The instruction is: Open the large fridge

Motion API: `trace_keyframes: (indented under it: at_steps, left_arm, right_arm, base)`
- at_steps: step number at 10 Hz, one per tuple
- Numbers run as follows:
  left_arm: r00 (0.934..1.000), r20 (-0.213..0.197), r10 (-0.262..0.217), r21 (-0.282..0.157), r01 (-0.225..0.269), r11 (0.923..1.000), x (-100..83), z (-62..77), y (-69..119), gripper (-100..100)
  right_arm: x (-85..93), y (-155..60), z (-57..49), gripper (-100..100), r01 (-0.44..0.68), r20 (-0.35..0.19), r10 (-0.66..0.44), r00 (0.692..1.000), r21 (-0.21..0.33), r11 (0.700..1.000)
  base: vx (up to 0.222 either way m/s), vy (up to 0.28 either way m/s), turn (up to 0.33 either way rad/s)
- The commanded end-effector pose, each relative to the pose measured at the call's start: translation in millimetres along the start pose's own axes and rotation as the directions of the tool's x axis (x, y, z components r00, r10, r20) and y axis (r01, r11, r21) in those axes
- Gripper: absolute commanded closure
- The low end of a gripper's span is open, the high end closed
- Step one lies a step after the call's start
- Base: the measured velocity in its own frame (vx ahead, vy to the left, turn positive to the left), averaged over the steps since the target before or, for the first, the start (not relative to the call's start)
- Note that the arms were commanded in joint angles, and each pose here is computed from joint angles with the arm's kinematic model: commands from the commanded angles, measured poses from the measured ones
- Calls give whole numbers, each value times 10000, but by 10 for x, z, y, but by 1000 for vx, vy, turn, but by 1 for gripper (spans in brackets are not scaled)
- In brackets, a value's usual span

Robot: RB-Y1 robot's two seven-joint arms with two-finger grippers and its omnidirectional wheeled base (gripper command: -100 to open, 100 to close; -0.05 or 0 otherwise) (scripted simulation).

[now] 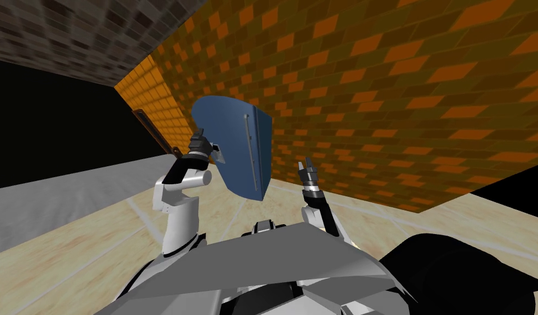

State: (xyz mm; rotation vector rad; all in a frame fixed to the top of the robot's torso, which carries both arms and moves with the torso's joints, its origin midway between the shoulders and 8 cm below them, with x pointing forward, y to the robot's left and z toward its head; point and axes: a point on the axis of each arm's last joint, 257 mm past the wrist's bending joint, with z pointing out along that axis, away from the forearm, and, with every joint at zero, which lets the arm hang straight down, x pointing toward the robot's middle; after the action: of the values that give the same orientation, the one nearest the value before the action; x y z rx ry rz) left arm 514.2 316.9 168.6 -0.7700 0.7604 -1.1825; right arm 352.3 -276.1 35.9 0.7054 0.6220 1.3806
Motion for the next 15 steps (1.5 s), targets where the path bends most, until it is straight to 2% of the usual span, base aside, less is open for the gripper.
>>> trace_keyframes:
  at_steps: [1, 2, 3, 4, 5, 6, 7, 8, 9, 10, 11, 13, 14, 15]
  left_arm:
    - [9998, 51, -166, -210, 167, 9996, 6, 92, -37, -100]
    - [9991, 176, -380, -289, 385, 9988, -38, 184, -87, -100]
    - [9989, 152, -453, -298, 457, 9985, -12, 226, -143, -100]
    - [9989, 157, -453, -421, 459, 9981, -12, 225, -111, -100]
    - [9972, 273, -690, -525, 704, 9961, -50, 311, -153, -100]
    - [9967, 244, -768, -550, 781, 9954, -22, 351, -210, -100]
    - [9967, 249, -768, -653, 783, 9948, -22, 349, -183, -100]
    - [9940, 351, -1036, -790, 1061, 9912, -48, 433, -221, -100]
    - [9933, 319, -1108, -814, 1130, 9903, -21, 466, -275, -100]
    - [9933, 325, -1107, -907, 1132, 9894, -20, 464, -251, -100]
    - [9893, 408, -1403, -1035, 1438, 9842, -33, 546, -297, -100]
    - [9885, 384, -1465, -1182, 1501, 9816, -5, 569, -315, -100]
    - [9831, 454, -1774, -1329, 1819, 9743, -7, 644, -354, -100]
    - [9821, 420, -1837, -1401, 1878, 9722, 20, 667, -395, -100]
  right_arm:
    - [0, 0, 0, 0, 0, 0, 0, 10000, 0, 10000]
    - [0, 0, 0, 0, -1, 0, 1, 10000, -1, 10000]
    - [0, 0, 0, 0, 0, 0, 0, 10000, 0, 10000]
    - [0, 0, 0, 0, -1, 0, 1, 10000, -1, 10000]
    - [0, 0, 0, 0, 0, 0, 0, 10000, -1, 10000]
    - [0, 0, 0, 0, 0, 0, 0, 10000, 0, 10000]
    - [0, 0, 0, 0, 0, 0, 0, 10000, -1, 10000]
    - [0, 0, 0, 0, 0, 0, 0, 10000, -1, 10000]
    - [0, 0, 0, 0, 0, 0, 0, 10000, 0, 10000]
    - [0, 0, 0, 0, 0, 0, 0, 10000, -1, 10000]
    - [0, 0, 0, 0, -1, 0, 1, 10000, -1, 10000]
    - [0, 0, 0, 0, -1, 0, 1, 10000, -1, 10000]
    - [0, 0, 0, 0, -1, 0, 1, 10000, -1, 10000]
    - [0, 0, 0, 0, 0, 0, 0, 10000, 0, 10000]
  base:
    - [17, -17, -5]
    - [27, -38, 58]
    - [30, -32, 40]
    - [16, -11, -5]
    - [31, -29, 49]
    - [34, -29, 39]
    - [16, -12, 1]
    - [35, -27, 56]
    - [33, -25, 40]
    - [12, -13, -2]
    - [34, -33, 64]
    - [26, -27, 17]
    - [32, -30, 55]
    - [30, -28, 42]
